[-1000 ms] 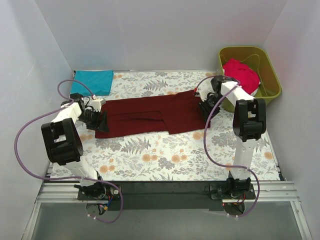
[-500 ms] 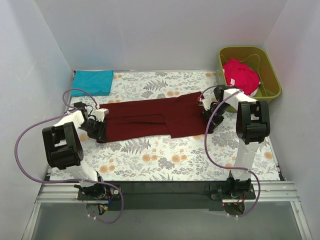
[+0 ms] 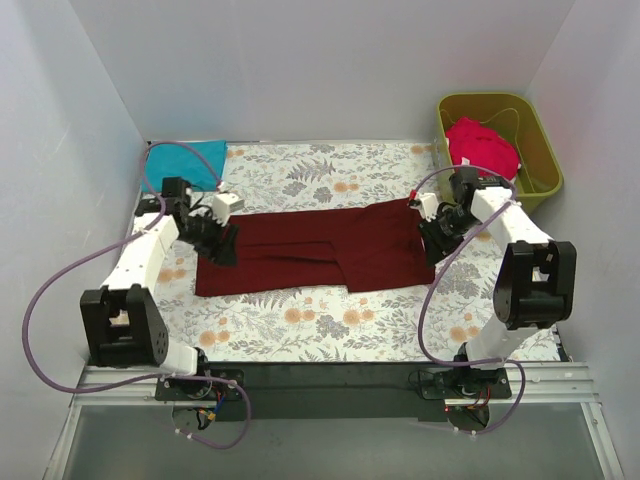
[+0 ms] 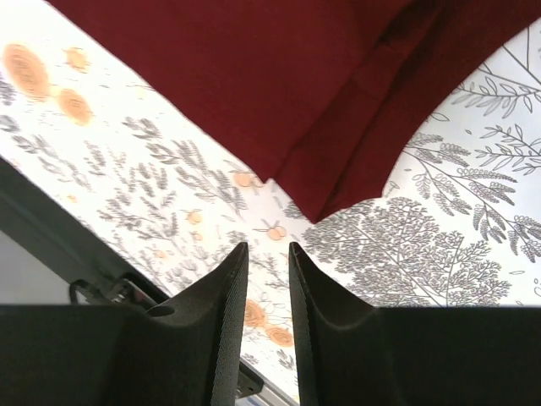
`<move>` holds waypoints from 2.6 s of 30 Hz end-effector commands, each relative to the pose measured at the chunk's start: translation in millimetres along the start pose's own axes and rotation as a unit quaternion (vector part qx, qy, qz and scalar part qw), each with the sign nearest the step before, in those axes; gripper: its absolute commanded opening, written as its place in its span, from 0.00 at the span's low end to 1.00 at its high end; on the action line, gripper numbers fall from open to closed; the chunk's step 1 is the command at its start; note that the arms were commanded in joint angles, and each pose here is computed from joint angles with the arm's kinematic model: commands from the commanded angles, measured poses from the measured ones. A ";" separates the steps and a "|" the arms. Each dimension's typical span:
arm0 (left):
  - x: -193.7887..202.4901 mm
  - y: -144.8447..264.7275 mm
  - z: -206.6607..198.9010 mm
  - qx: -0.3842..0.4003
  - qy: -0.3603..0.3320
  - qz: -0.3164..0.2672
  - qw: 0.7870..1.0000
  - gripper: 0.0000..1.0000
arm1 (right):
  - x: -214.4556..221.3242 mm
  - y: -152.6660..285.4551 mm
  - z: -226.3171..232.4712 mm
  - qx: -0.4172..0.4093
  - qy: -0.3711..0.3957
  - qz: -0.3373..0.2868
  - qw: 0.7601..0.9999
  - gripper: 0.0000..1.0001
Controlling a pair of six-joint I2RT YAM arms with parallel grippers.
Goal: Fold and stack the t-shirts
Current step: Fold the tshirt
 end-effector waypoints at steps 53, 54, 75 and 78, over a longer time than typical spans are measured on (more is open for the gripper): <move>-69.7 -229.9 -224.3 0.128 0.125 0.042 0.983 0.44 | 13.1 -69.5 -0.9 -0.042 -0.137 -0.028 0.989 0.02; -70.1 -231.3 -223.6 0.124 0.129 0.042 0.983 0.43 | 12.4 -69.7 -1.2 -0.042 -0.136 -0.030 0.989 0.01; -66.2 -229.9 -202.7 0.018 0.133 0.040 0.990 0.35 | 11.7 -67.4 2.7 -0.053 -0.129 -0.039 0.989 0.01; -71.3 -237.5 -203.8 0.024 0.134 0.042 0.990 0.35 | 10.2 -65.4 3.7 -0.054 -0.127 -0.044 0.989 0.01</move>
Point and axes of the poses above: each gripper's point midway between its finger pads, its own y axis back along the fingers, its own z axis along the line the jaws close on, x = y × z, the point moved 7 cm from there along y, back along the fingers, and after that the axes turned 1 degree about -y, right-handed, at the moved point
